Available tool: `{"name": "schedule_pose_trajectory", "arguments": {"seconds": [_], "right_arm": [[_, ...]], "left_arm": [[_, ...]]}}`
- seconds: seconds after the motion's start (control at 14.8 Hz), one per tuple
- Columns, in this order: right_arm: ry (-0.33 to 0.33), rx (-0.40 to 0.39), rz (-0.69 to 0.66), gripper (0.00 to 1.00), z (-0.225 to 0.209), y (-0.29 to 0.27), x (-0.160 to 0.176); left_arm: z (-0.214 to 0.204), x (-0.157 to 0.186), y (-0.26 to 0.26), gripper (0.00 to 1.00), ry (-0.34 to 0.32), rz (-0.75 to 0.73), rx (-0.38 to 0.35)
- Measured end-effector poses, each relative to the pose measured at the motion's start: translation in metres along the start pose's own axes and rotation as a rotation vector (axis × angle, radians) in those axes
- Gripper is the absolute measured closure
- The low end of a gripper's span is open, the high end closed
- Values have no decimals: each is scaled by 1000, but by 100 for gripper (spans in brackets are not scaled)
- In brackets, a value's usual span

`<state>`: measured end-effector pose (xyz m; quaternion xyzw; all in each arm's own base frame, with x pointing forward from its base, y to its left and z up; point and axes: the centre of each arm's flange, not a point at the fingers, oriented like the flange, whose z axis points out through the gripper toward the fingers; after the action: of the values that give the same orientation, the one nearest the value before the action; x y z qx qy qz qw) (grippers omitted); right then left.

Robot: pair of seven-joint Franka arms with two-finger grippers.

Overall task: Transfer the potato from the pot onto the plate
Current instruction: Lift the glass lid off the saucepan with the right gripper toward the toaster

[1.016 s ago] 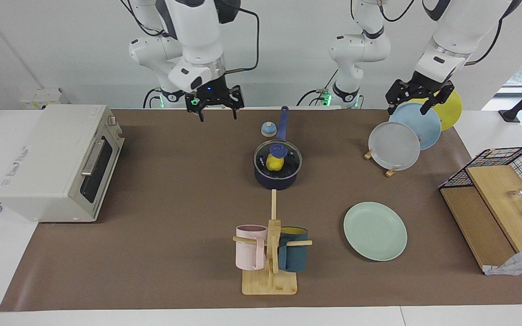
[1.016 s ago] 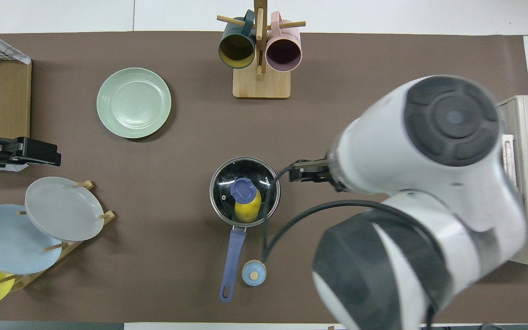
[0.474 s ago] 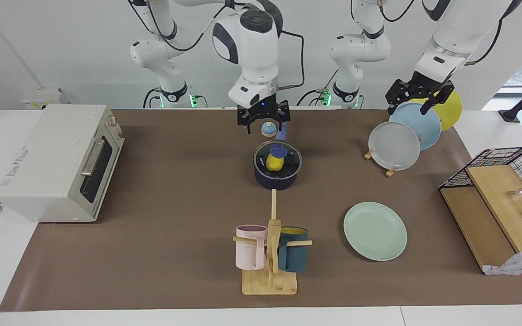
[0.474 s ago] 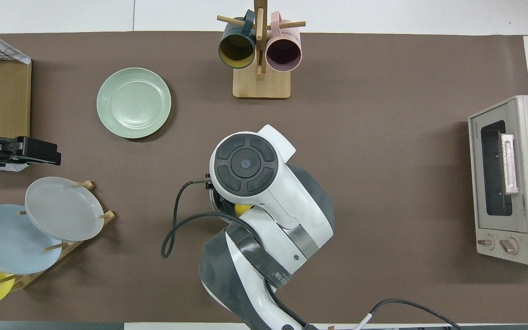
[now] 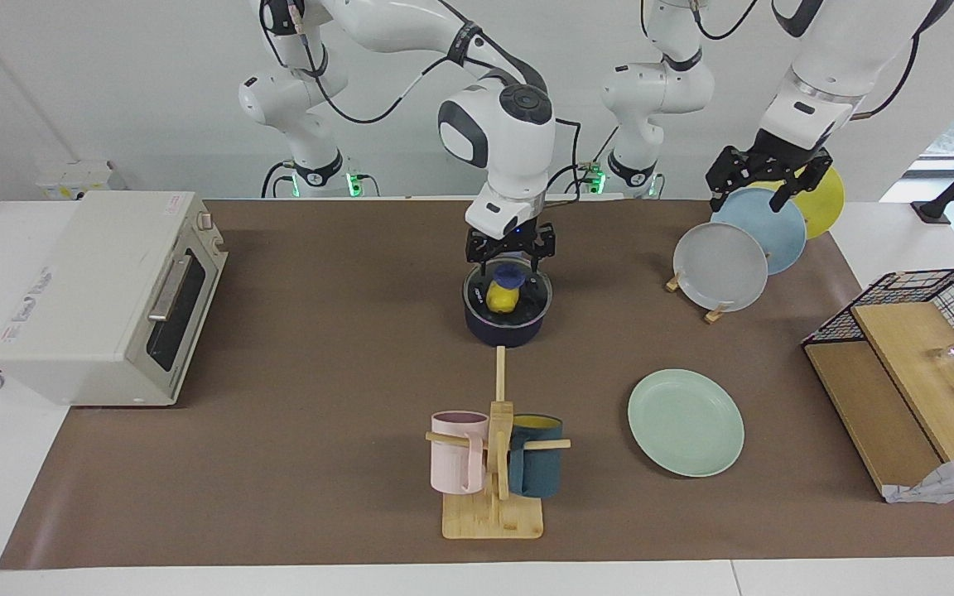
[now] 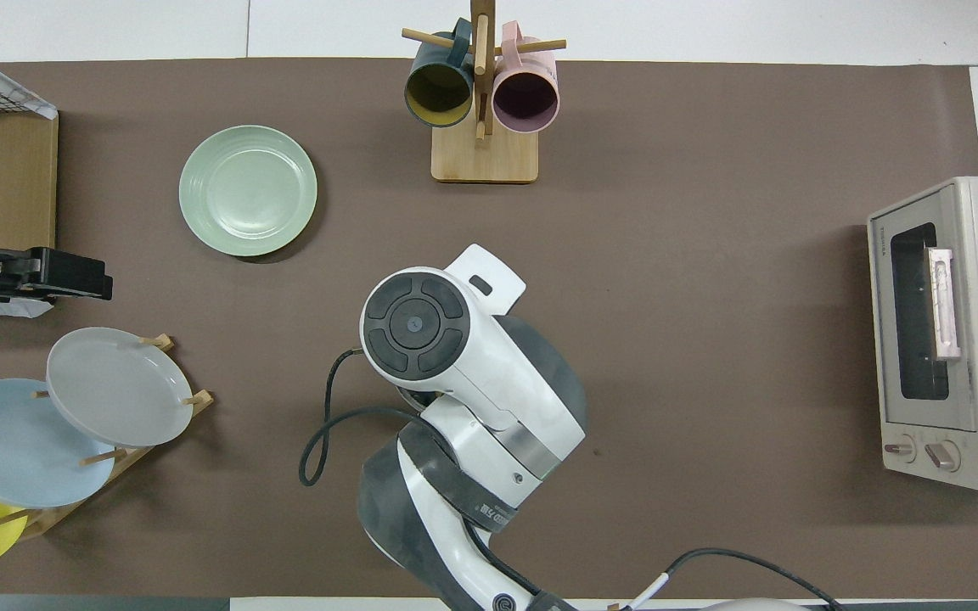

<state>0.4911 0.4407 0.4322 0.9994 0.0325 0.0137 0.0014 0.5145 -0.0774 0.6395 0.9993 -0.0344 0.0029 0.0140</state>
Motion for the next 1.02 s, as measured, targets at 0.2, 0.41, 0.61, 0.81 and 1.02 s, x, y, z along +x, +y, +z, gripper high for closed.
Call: {"name": "schedule_pose_trajectory", "arguments": {"seconds": [0.2,0.41,0.61,0.81,1.02], "right_arm": [[5,3,-2,0,14,1,-2],[1,0,-10,3,20,-2,-8],[7,4,-25,22,22,-9,-13],[10,-1,-22,34,22,-6,-12],[10,-1,-22,34,22,-6,-12]], "left_arm": [[0,1,0,0,5,0,0],[-1,1,0,0,10,0,-1],[-1,1,0,0,11,0,-1],[-1,1,0,0,12,0,-1],[-1,1,0,0,12,0,-1]]}}
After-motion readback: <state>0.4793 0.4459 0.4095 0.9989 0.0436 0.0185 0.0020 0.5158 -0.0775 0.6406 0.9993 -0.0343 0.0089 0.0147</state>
